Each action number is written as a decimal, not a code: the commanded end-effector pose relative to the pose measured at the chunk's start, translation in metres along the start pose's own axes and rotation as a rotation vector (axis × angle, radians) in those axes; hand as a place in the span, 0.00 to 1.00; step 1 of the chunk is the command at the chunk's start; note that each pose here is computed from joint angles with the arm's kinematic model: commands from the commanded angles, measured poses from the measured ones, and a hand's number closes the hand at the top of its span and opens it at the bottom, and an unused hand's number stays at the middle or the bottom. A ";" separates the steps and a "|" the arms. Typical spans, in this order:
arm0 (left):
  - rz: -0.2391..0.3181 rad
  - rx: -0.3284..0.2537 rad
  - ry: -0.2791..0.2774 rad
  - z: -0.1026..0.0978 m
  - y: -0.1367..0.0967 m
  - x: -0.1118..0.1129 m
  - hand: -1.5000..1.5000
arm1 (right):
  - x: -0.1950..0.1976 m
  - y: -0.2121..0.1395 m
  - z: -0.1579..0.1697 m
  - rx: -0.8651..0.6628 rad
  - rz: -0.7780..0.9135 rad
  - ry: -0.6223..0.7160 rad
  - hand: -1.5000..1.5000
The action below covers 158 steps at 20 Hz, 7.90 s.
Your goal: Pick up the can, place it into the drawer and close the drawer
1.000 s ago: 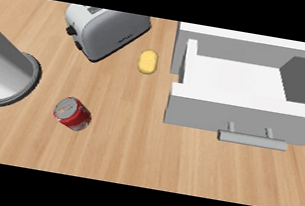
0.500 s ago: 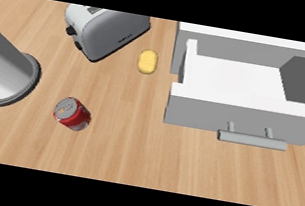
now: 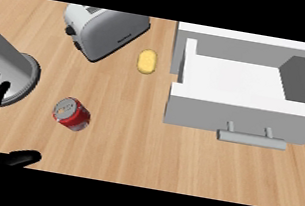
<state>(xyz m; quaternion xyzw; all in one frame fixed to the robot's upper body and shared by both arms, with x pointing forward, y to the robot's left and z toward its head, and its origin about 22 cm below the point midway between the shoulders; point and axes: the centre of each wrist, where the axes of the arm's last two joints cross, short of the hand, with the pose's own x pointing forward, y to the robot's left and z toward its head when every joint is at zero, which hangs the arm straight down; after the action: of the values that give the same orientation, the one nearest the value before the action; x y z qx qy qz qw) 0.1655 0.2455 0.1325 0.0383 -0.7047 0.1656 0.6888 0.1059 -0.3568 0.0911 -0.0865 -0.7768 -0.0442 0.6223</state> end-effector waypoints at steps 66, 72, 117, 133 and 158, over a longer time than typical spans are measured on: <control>0.169 0.070 0.181 -0.087 0.040 -0.247 1.00 | 0.039 -0.034 0.038 0.019 -0.011 0.018 0.00; 0.186 -0.026 0.072 -0.116 0.024 -0.235 1.00 | 0.031 -0.037 0.039 0.015 -0.059 0.005 0.00; 0.041 -0.362 -0.100 -0.158 -0.210 -0.006 1.00 | 0.053 -0.026 0.031 -0.010 -0.029 0.010 0.00; -0.010 -0.348 -0.106 -0.168 -0.294 0.027 1.00 | 0.028 -0.018 0.028 0.025 -0.061 0.007 0.00; -0.107 -0.305 -0.032 -0.168 -0.329 0.004 1.00 | 0.033 -0.010 0.005 0.041 -0.066 -0.003 0.00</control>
<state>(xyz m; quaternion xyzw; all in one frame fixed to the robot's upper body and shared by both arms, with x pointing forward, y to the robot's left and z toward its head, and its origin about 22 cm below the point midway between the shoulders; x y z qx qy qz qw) 0.4180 -0.0133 0.1983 -0.0468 -0.7362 0.0192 0.6749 0.0894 -0.3583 0.1257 -0.0505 -0.7843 -0.0489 0.6164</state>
